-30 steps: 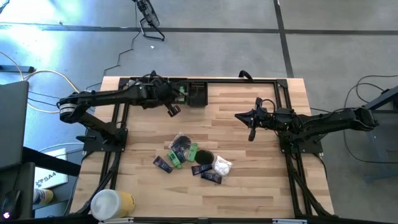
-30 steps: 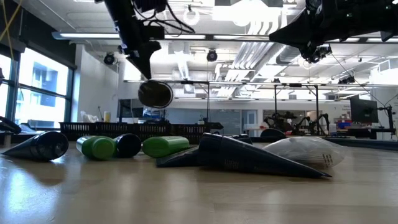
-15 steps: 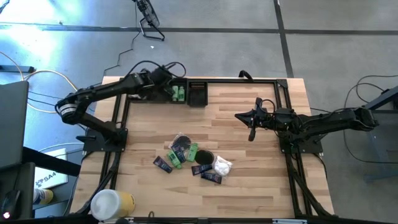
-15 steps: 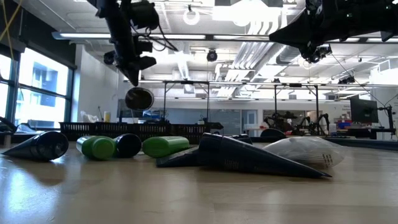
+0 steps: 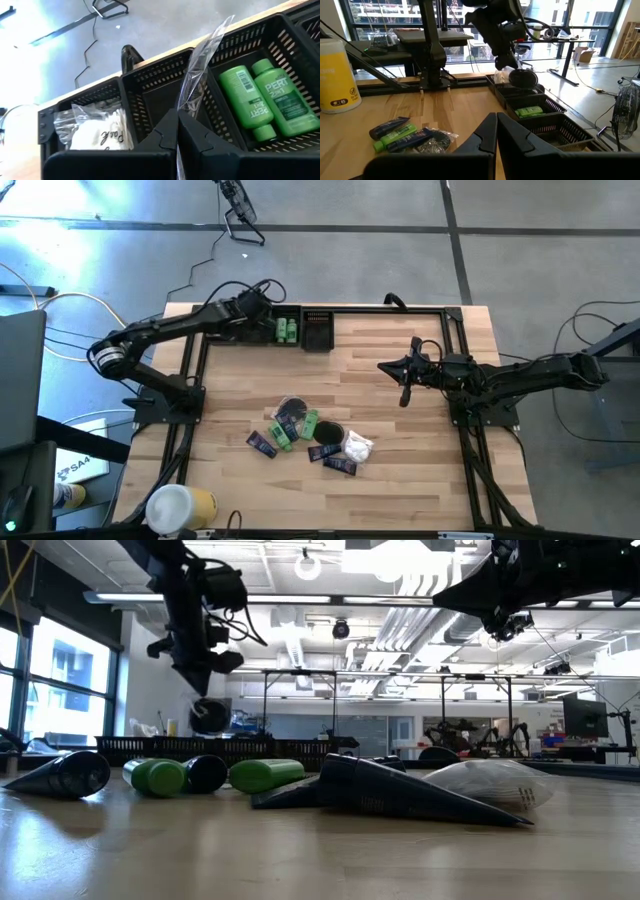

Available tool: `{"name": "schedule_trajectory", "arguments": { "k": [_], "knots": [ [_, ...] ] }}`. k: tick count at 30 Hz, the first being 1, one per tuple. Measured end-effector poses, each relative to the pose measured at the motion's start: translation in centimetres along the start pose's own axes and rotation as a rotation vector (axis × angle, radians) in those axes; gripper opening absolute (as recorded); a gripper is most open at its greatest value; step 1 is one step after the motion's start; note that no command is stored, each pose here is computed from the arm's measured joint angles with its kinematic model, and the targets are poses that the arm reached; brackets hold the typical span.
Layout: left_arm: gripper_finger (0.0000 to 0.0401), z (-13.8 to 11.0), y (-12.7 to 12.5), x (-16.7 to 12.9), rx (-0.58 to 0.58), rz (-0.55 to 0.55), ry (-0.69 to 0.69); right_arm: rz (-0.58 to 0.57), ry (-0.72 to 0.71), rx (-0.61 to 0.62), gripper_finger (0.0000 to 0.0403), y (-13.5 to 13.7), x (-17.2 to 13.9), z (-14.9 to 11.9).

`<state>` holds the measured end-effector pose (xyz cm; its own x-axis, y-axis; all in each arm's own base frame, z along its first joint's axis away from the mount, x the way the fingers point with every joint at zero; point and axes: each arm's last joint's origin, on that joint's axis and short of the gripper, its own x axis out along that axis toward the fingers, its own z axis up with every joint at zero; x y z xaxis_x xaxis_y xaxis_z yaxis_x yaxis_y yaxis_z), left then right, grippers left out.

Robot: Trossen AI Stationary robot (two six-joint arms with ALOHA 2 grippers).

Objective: Pick & Place Travel size toiletries
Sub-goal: Put the hair brush into the middle left black bin

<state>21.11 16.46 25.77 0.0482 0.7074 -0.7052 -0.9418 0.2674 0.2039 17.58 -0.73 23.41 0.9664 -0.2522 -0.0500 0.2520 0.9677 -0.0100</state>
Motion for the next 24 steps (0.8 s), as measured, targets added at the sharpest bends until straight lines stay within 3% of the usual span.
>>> {"name": "schedule_trajectory", "arguments": {
  "k": [9, 24],
  "knots": [
    [0.0000, -1.2, -0.1, 0.8, -0.033, 0.009, 0.014, -0.001, 0.000, 0.000, 0.0004, 0.0, 0.0, 0.0],
    [0.0000, -0.6, -0.4, 0.9, -0.093, -0.022, -0.037, -0.001, 0.000, 0.000, 0.0004, 0.0, 0.0, 0.0]
  ]
}}
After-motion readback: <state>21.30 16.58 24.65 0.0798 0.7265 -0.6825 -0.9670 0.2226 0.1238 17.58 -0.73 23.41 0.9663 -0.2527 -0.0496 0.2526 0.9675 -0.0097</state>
